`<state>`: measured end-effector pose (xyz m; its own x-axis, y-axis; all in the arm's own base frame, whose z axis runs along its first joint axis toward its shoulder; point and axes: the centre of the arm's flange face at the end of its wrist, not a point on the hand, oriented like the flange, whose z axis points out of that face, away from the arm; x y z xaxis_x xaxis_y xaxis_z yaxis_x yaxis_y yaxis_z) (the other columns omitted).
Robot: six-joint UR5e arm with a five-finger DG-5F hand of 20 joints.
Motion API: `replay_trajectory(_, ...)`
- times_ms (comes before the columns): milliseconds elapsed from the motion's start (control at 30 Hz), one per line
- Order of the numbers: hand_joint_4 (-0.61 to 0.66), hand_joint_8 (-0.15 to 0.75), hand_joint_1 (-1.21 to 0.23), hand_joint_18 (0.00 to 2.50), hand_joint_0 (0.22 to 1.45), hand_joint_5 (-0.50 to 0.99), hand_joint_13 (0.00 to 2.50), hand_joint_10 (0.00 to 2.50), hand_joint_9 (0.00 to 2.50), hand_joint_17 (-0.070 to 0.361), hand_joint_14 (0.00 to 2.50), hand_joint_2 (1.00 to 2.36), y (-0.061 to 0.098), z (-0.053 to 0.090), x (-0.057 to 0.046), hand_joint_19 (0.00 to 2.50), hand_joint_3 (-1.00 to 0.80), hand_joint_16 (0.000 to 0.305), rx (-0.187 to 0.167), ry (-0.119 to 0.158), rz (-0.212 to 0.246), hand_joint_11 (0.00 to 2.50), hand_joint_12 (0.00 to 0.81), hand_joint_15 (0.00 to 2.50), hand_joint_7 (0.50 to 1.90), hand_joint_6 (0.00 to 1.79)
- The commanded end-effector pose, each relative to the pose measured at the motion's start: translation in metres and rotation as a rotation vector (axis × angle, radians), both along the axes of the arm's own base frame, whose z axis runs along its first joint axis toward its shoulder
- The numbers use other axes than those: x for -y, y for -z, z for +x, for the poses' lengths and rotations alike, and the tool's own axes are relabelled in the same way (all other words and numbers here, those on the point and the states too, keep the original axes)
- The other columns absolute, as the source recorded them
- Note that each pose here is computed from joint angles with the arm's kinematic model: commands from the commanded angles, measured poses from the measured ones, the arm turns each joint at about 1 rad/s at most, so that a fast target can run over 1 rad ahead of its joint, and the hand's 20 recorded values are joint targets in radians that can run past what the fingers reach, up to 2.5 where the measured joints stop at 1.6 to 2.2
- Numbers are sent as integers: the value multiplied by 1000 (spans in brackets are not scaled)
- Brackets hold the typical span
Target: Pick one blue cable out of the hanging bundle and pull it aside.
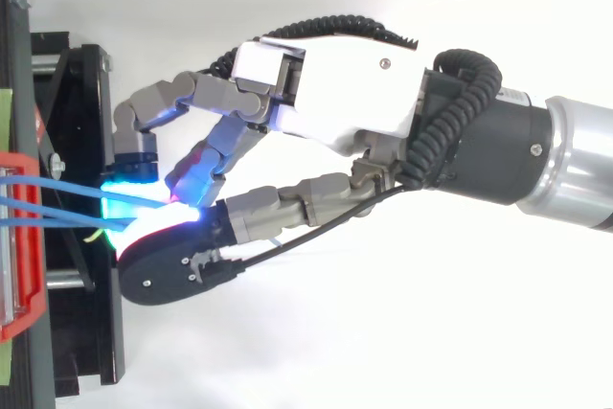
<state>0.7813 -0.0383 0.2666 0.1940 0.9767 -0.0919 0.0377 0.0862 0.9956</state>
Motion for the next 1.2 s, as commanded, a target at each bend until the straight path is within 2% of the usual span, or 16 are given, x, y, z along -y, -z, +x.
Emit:
replay_trajectory(0,-67,282,-817,719,640,-165,892,19,1056,86,16,1026,0,0,0,301,-40,38,0,0,0,691,369,417,1193,923)
replay_trajectory(133,-147,253,-857,697,700,-188,862,18,998,83,15,1028,0,0,0,291,-76,37,0,0,0,684,360,411,1199,936)
replay_trajectory(167,-127,248,-882,685,730,-192,855,20,989,83,15,1030,0,0,1,300,-98,37,0,2,0,685,356,414,1293,935)
replay_trajectory(267,-189,234,-900,664,787,-195,837,20,966,80,15,1022,0,0,1,303,-252,36,0,0,0,672,347,407,1212,939)
replay_trajectory(300,-188,228,-909,655,809,-192,831,20,968,79,15,1017,0,0,2,304,-321,35,0,3,0,668,340,404,1225,937)
replay_trajectory(433,-200,224,-912,649,830,-190,832,18,977,76,17,1010,0,0,2,307,-396,34,0,2,0,675,332,409,1217,937)
replay_trajectory(600,-75,237,-914,712,705,-175,864,21,1024,76,15,1000,0,0,2,274,-500,34,0,3,0,680,332,404,1210,924)
replay_trajectory(633,-53,242,-872,710,658,-168,872,19,1030,76,16,1000,0,0,2,281,-500,34,0,2,0,684,334,412,1143,919)
replay_trajectory(700,18,249,-808,710,596,-148,881,21,1057,77,16,1000,0,0,2,301,-500,34,0,2,0,659,343,413,1143,891)
replay_trajectory(800,35,277,-750,735,536,-131,898,19,1098,85,15,1000,0,0,2,318,-500,38,0,3,-2,644,357,411,1132,869)
replay_trajectory(1033,50,294,-583,779,486,-109,933,18,1161,100,16,1000,0,0,3,340,-500,44,0,3,0,626,391,419,1149,837)
replay_trajectory(1167,63,297,-541,788,491,-101,941,18,1180,100,16,1000,0,0,3,346,-500,45,0,3,0,619,395,415,1169,827)
